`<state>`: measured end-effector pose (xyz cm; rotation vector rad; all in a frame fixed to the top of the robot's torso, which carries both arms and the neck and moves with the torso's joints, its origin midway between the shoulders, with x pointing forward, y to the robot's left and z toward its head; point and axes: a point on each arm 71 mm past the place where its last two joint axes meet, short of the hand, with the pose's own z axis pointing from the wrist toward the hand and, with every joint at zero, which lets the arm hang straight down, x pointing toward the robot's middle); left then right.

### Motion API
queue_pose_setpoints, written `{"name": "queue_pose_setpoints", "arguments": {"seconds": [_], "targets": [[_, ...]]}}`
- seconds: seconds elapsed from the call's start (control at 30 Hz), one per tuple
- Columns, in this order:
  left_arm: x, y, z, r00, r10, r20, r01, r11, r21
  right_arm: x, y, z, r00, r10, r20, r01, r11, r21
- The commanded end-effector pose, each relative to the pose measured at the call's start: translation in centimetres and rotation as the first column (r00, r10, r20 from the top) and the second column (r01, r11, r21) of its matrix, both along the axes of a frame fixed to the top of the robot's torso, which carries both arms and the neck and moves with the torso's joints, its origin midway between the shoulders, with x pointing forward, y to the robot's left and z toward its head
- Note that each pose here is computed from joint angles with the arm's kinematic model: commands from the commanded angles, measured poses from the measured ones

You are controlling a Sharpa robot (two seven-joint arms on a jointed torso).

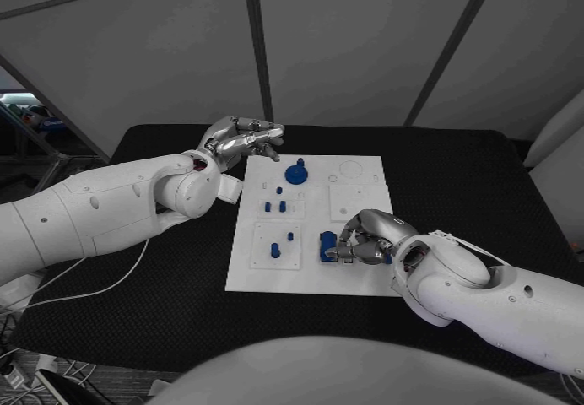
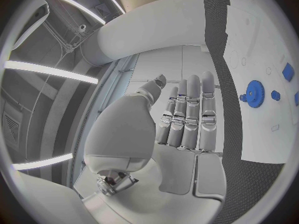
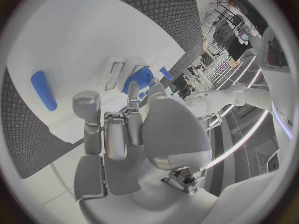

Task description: Assemble the parts on the task board

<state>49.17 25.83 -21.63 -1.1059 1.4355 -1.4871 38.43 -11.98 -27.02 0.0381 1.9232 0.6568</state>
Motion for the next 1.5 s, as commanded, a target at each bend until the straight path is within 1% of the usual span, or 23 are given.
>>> {"name": "queue_pose_setpoints", "arguments": {"seconds": [0.03, 0.13, 0.57, 0.8, 1.03, 1.13, 1.23, 1.3, 1.43, 1.5], "targets": [[0.03, -0.1, 0.17, 1.000, -0.010, 0.009, 0.010, 1.000, -0.011, 0.3, -0.3, 0.0, 0.999, -0.020, 0.026, 0.020, 1.000, -0.014], [0.04, -0.1, 0.16, 1.000, -0.011, 0.008, 0.011, 1.000, -0.011, 0.3, -0.3, 0.0, 0.999, -0.016, 0.028, 0.016, 1.000, -0.013], [0.00, 0.1, 0.16, 1.000, -0.009, 0.006, 0.009, 1.000, -0.009, -0.3, -0.5, 0.0, 0.999, 0.033, -0.022, -0.033, 0.999, -0.008], [-0.02, 0.2, 0.17, 1.000, -0.008, 0.006, 0.008, 1.000, -0.008, -0.4, -1.1, -0.1, 0.999, 0.031, -0.032, -0.031, 0.999, -0.017], [-0.04, 0.2, 0.18, 1.000, -0.008, 0.006, 0.008, 1.000, -0.008, -0.4, -1.1, 0.0, 0.999, 0.030, -0.026, -0.031, 0.999, -0.009], [-0.04, 0.2, 0.18, 1.000, -0.008, 0.006, 0.009, 1.000, -0.009, -0.4, -1.3, 0.1, 1.000, 0.022, -0.017, -0.022, 1.000, -0.002], [-0.05, 0.2, 0.19, 1.000, -0.007, 0.007, 0.007, 1.000, -0.008, -0.2, -2.3, 0.3, 1.000, -0.009, 0.008, 0.009, 1.000, 0.023], [-0.06, 0.3, 0.20, 1.000, -0.006, 0.007, 0.006, 1.000, -0.008, -0.2, -3.2, 0.5, 0.999, -0.031, 0.020, 0.030, 0.998, 0.051], [-0.06, 0.3, 0.20, 1.000, -0.005, 0.007, 0.006, 1.000, -0.007, -0.3, -5.2, 0.9, 0.997, -0.076, 0.024, 0.073, 0.992, 0.105], [-0.06, 0.3, 0.20, 1.000, -0.006, 0.007, 0.006, 1.000, -0.008, -0.3, -6.2, 1.1, 0.995, -0.092, 0.030, 0.088, 0.990, 0.114]]}}
